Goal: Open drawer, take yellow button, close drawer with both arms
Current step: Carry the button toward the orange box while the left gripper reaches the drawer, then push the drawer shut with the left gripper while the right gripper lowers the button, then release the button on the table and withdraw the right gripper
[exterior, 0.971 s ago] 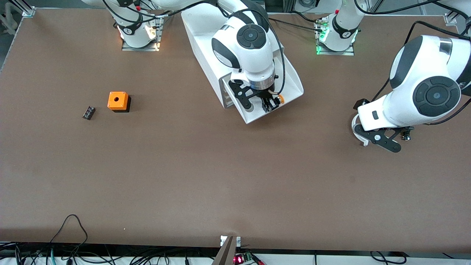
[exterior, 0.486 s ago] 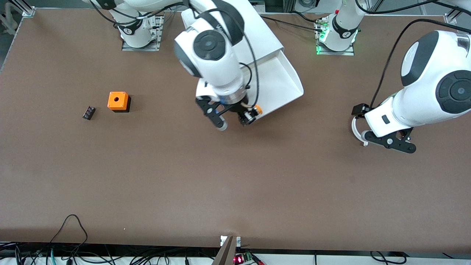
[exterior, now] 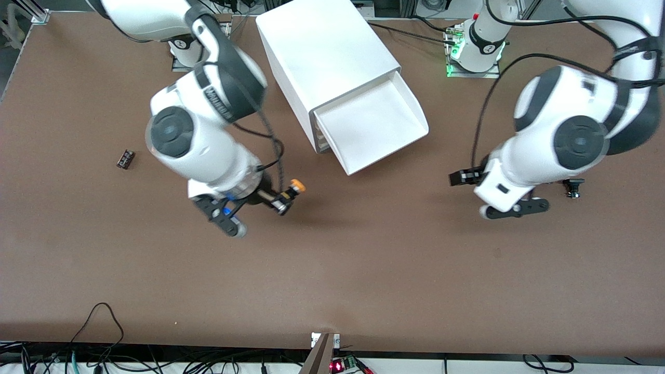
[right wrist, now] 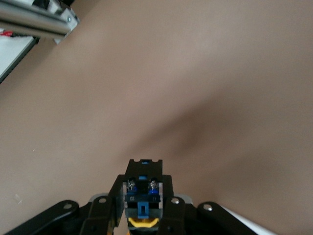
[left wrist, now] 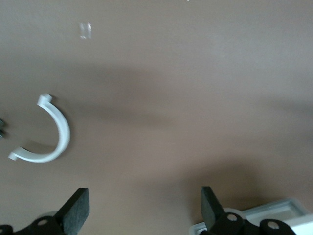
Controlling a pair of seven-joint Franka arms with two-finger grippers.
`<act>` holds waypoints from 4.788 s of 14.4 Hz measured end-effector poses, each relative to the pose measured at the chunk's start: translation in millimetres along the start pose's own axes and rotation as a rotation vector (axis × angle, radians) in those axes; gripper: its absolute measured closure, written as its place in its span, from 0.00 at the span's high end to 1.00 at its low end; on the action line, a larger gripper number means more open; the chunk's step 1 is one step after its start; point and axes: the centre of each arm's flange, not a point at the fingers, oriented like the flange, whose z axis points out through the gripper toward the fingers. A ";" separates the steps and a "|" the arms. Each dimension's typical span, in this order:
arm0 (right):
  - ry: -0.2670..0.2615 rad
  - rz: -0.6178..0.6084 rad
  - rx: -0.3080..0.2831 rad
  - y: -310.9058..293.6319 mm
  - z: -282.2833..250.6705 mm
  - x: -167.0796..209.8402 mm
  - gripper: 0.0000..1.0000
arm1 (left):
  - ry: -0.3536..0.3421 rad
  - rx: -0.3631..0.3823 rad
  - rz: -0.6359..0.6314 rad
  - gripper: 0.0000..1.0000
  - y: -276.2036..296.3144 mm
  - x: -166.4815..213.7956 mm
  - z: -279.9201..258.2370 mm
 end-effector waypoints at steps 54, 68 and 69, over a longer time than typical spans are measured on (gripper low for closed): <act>0.007 -0.703 -0.192 287.4 -112.0 165.8 1.00 | -0.141 -0.010 -0.187 0.99 180.8 -252.0 140.3; -0.004 -0.607 -0.181 278.2 -207.8 71.5 1.00 | -0.118 -0.063 -0.092 1.00 122.2 -163.3 76.4; 0.003 -0.607 -0.178 281.6 -213.7 66.3 1.00 | -0.098 -0.046 -0.061 1.00 109.6 -149.9 65.9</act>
